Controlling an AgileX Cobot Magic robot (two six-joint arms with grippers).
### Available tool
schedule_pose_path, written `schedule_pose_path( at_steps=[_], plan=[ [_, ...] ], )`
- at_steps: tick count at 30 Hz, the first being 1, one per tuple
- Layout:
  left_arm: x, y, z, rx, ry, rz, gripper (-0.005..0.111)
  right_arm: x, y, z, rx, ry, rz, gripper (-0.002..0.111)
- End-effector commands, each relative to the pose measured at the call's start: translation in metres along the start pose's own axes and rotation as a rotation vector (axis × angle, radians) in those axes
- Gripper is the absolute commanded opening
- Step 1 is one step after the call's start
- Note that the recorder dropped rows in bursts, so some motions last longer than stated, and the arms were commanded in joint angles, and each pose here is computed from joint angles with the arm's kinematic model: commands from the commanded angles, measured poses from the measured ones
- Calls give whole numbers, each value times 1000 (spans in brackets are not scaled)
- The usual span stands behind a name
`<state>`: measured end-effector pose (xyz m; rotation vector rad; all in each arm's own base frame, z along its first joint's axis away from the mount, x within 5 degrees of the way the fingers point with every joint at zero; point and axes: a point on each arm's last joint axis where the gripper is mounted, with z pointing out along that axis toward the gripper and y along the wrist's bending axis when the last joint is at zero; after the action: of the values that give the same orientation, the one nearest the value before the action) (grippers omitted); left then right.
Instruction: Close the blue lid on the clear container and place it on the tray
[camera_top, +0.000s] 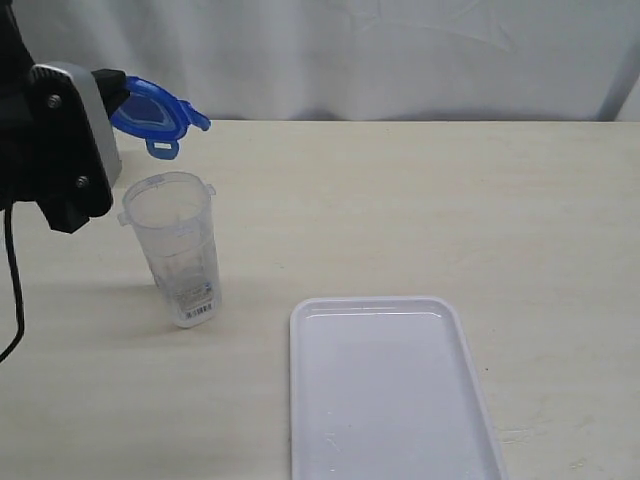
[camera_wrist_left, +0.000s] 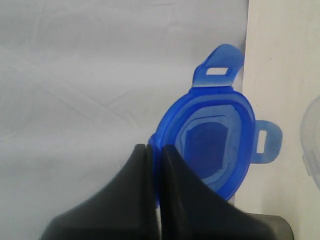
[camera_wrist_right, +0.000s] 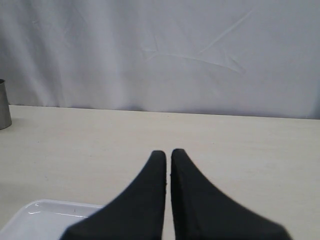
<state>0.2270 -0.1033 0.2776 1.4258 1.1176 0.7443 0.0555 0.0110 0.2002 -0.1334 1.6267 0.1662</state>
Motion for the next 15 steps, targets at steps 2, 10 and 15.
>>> schedule_pose_path(
  at_steps=[2, 10, 15],
  plan=[
    [-2, 1, -5, 11, -6, -19, 0, -1, 0, 0, 3, -13, 4, 4],
    [-1, 9, 1, -119, -1, -20, 0, -1, 0, 0, 3, -13, 34, 4],
    [1, -7, 16, -57, 12, -19, 0, -1, 0, 0, 3, -13, 34, 4]
  ],
)
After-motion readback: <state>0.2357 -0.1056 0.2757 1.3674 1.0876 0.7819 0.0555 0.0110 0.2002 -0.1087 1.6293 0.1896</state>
